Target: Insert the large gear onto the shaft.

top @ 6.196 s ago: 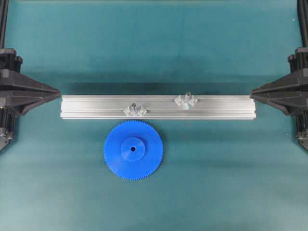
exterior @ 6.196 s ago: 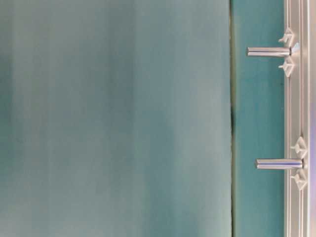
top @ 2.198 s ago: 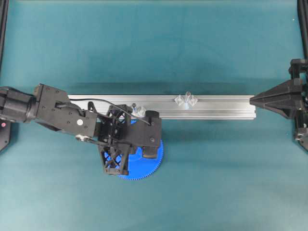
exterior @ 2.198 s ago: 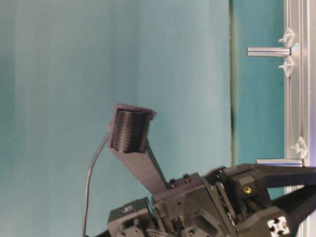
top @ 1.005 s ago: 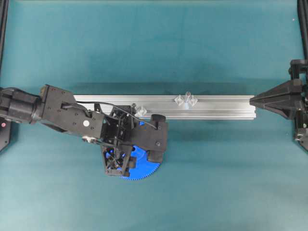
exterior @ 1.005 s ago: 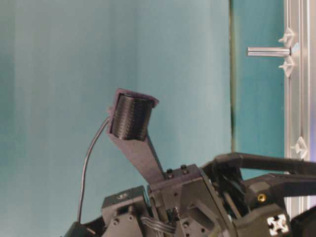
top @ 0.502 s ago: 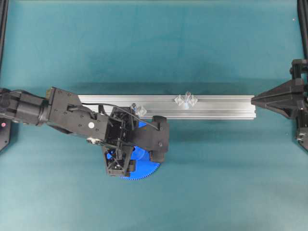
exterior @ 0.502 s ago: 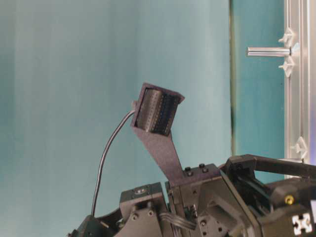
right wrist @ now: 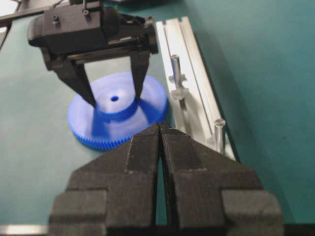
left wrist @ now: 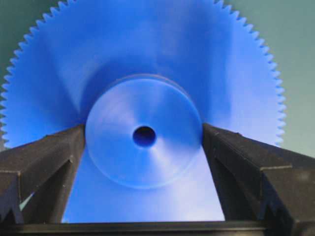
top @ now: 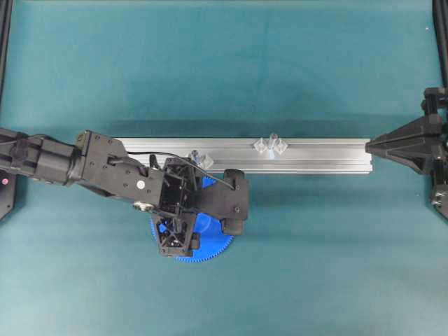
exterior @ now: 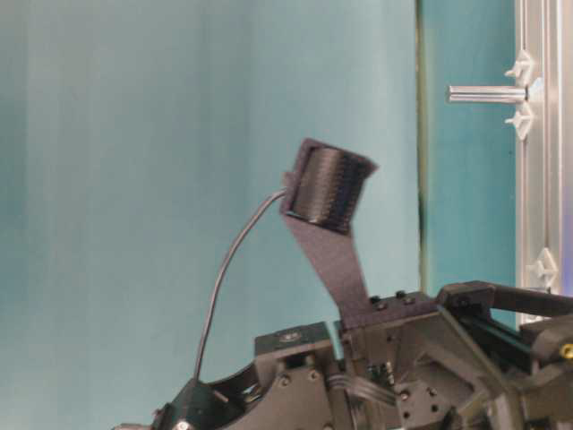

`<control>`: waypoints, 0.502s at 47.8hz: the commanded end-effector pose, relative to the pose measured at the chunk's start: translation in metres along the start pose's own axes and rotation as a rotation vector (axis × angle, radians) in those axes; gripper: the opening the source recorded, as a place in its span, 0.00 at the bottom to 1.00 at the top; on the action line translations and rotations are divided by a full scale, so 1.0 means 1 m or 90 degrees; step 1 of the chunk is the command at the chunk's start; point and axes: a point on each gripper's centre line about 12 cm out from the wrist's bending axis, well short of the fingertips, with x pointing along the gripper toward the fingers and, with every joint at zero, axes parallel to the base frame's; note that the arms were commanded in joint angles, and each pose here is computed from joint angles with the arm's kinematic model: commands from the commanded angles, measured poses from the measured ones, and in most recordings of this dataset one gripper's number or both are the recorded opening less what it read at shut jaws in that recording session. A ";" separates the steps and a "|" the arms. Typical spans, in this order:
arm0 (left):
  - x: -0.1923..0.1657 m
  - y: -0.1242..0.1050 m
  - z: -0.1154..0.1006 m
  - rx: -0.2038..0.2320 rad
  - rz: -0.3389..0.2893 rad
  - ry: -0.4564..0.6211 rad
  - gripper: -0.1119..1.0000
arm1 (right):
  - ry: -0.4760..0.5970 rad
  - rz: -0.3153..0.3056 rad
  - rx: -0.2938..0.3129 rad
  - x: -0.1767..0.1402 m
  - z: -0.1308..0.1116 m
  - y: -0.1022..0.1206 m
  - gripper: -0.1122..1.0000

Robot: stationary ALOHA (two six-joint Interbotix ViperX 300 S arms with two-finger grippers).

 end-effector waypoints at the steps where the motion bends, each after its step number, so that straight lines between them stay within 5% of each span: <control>1: -0.005 0.001 0.009 -0.001 -0.001 -0.024 0.95 | -0.009 0.000 0.006 0.001 0.004 0.000 0.16; 9: -0.003 0.000 0.009 -0.003 -0.001 -0.022 0.95 | -0.009 0.000 0.006 0.001 0.004 0.000 0.16; 24: 0.001 0.001 0.005 -0.053 -0.003 -0.029 0.95 | -0.005 -0.001 0.005 0.001 0.002 0.000 0.16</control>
